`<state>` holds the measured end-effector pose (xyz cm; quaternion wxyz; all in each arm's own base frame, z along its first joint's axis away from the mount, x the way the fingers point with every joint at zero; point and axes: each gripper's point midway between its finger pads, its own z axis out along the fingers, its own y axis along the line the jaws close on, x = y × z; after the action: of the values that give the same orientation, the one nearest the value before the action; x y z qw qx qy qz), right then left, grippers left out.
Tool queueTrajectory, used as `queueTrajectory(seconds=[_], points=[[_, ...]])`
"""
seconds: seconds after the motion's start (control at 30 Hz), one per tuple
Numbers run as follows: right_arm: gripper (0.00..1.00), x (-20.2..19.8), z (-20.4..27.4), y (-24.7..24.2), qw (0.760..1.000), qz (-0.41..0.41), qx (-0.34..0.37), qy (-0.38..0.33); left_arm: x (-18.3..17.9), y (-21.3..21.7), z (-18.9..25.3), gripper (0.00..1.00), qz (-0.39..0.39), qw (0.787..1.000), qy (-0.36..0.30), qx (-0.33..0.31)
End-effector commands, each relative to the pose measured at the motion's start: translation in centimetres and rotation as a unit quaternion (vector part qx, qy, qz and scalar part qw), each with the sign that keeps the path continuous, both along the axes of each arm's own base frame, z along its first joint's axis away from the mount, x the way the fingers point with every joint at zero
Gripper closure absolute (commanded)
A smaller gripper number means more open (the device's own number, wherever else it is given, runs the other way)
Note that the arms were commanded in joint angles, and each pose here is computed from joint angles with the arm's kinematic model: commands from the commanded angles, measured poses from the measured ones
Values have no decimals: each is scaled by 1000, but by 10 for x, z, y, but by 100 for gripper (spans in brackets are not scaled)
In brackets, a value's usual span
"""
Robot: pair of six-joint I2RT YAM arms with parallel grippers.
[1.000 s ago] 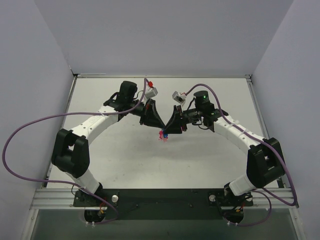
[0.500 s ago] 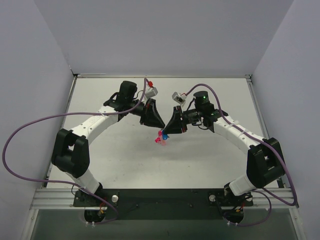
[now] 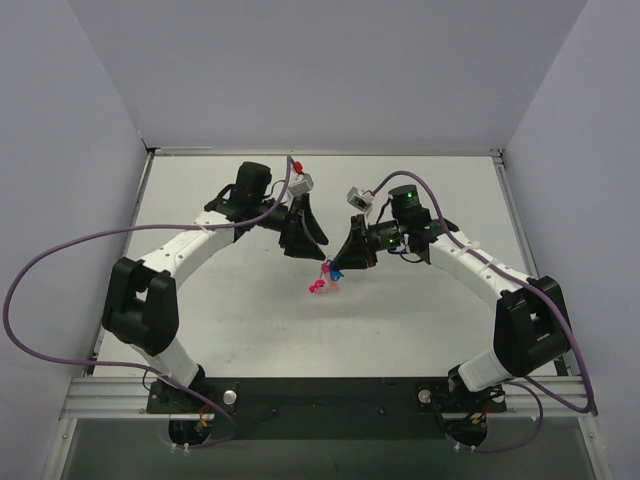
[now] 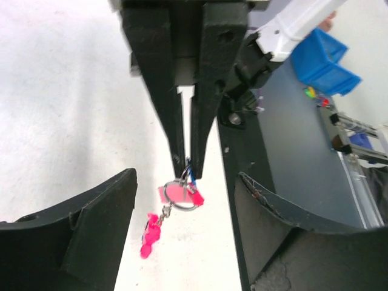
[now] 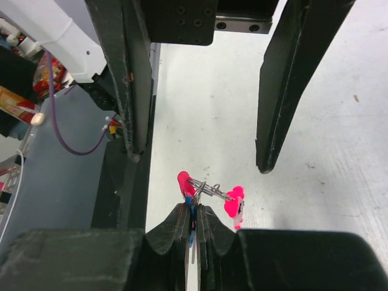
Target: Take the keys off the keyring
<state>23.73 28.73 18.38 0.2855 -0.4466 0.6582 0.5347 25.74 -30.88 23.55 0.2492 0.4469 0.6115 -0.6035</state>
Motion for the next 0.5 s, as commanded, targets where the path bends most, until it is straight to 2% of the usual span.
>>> queueTrajectory(seconds=[0.0, 0.17, 0.47], points=[[100, 17, 33, -6, 997, -24, 14, -75, 19, 8, -7, 25, 60, 995, -62, 50], [100, 33, 41, -13, 993, -72, -2, -93, 31, 12, -36, 24, 96, 987, -77, 101], [100, 35, 51, -17, 991, -101, -5, -90, 19, -3, -31, 25, 70, 991, -79, 79]])
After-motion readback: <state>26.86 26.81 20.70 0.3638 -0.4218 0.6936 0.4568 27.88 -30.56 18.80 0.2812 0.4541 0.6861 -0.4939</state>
